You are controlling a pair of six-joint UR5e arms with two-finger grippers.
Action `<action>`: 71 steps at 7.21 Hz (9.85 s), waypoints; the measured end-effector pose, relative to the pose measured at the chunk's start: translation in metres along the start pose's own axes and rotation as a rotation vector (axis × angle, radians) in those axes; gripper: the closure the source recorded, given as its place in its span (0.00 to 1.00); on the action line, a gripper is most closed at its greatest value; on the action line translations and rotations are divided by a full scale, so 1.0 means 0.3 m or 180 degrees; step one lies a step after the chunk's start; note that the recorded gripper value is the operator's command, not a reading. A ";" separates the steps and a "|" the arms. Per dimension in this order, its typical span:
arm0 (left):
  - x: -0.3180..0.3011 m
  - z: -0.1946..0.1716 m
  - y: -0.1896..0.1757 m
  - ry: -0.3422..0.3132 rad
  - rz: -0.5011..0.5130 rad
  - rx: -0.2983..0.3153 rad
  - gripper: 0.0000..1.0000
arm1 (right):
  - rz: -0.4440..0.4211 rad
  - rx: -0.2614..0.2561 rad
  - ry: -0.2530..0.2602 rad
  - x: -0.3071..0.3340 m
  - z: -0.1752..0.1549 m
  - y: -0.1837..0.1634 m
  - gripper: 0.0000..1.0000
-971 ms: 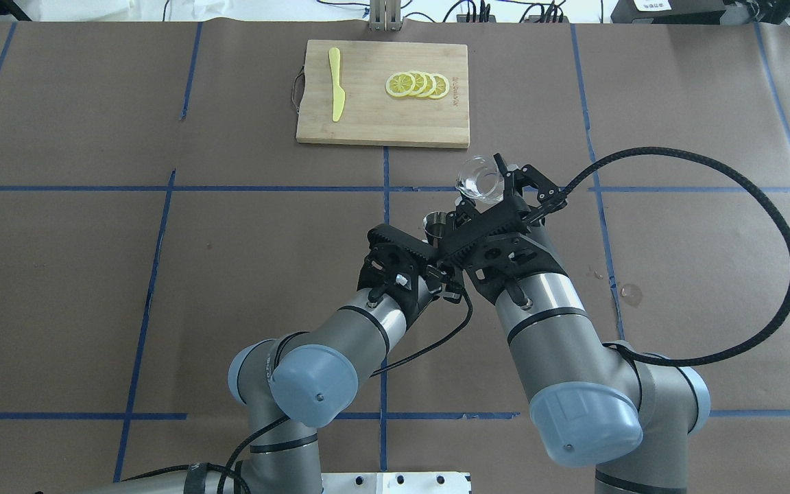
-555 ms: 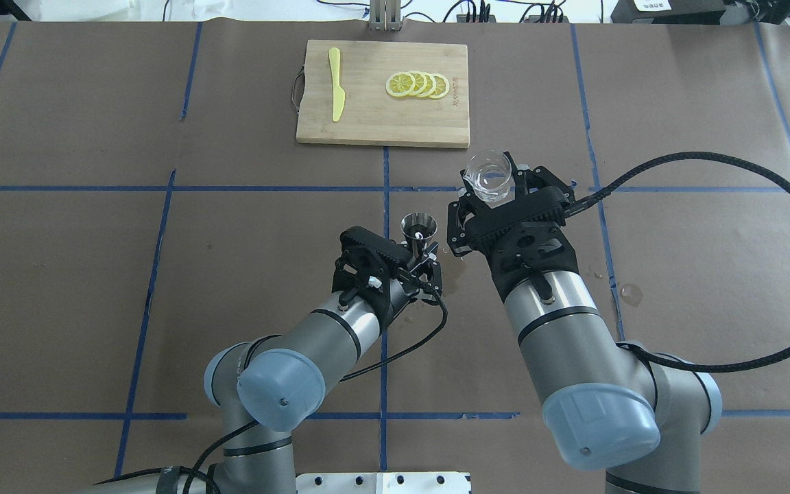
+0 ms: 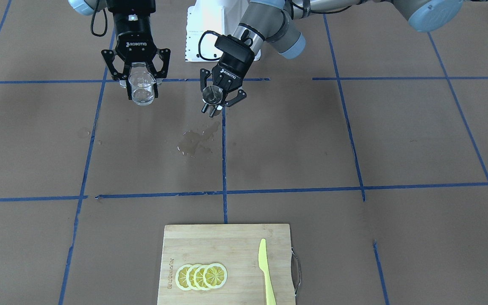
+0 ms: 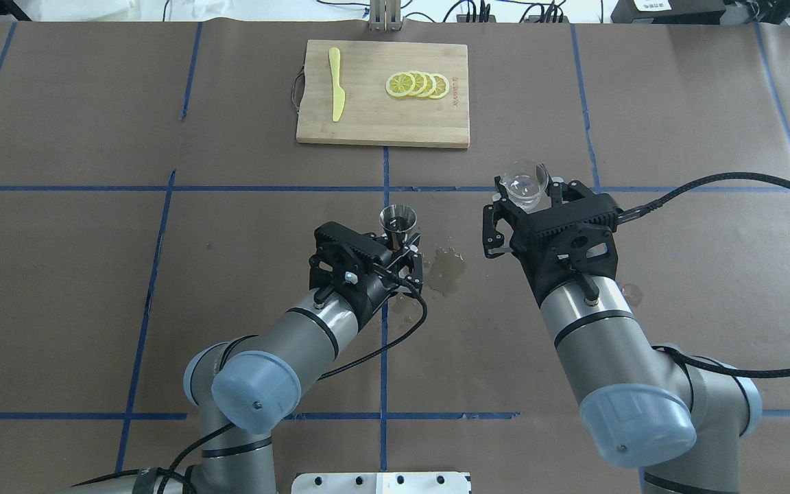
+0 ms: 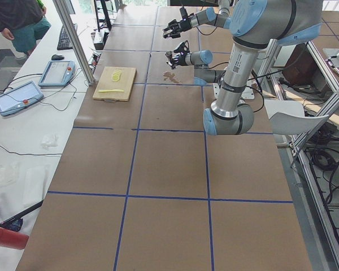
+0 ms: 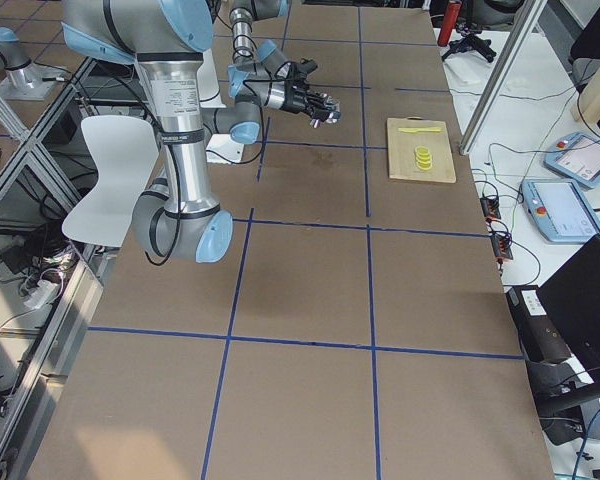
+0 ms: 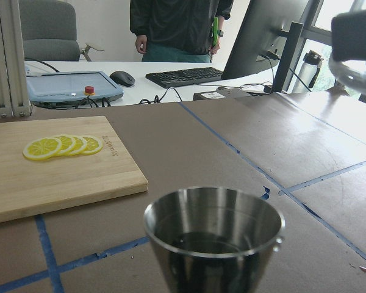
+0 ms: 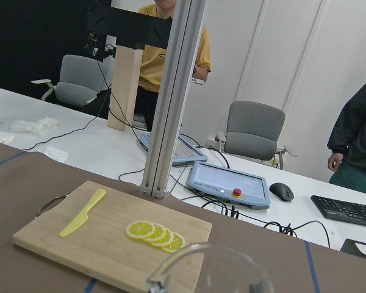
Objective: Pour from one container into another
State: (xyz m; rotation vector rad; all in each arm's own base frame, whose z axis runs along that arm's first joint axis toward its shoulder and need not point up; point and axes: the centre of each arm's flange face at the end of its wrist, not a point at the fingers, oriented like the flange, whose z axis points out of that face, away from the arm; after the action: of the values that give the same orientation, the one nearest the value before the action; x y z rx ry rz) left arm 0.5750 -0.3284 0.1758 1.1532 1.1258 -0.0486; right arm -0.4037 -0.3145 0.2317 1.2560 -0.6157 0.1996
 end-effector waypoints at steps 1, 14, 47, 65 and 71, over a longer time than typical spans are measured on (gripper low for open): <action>-0.033 -0.017 -0.008 -0.0052 -0.0015 0.0077 1.00 | 0.0057 -0.0048 0.0034 0.036 0.012 0.027 1.00; -0.719 -0.243 0.099 -0.0901 -0.0677 0.0600 1.00 | 0.0907 -0.0383 0.0859 0.536 0.160 0.361 1.00; -0.908 -0.336 0.040 -0.1125 -0.0564 0.0742 1.00 | 0.0959 -0.1589 0.0662 0.469 -0.125 0.654 0.00; -1.283 -0.514 0.417 -0.1972 -0.0548 0.0999 1.00 | 0.0272 -0.3539 -0.0184 1.180 -0.131 -0.024 0.00; -1.157 -0.520 0.527 -0.1850 -0.0416 0.0868 1.00 | 0.0257 -0.3511 -0.0156 1.230 -0.120 -0.024 0.00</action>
State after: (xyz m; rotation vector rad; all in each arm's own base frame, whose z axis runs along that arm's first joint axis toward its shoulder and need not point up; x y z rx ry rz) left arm 0.3861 -0.3100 0.5416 1.1961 0.6823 -0.6163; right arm -0.0849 -0.3522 0.4173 0.1709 -0.6707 -0.1111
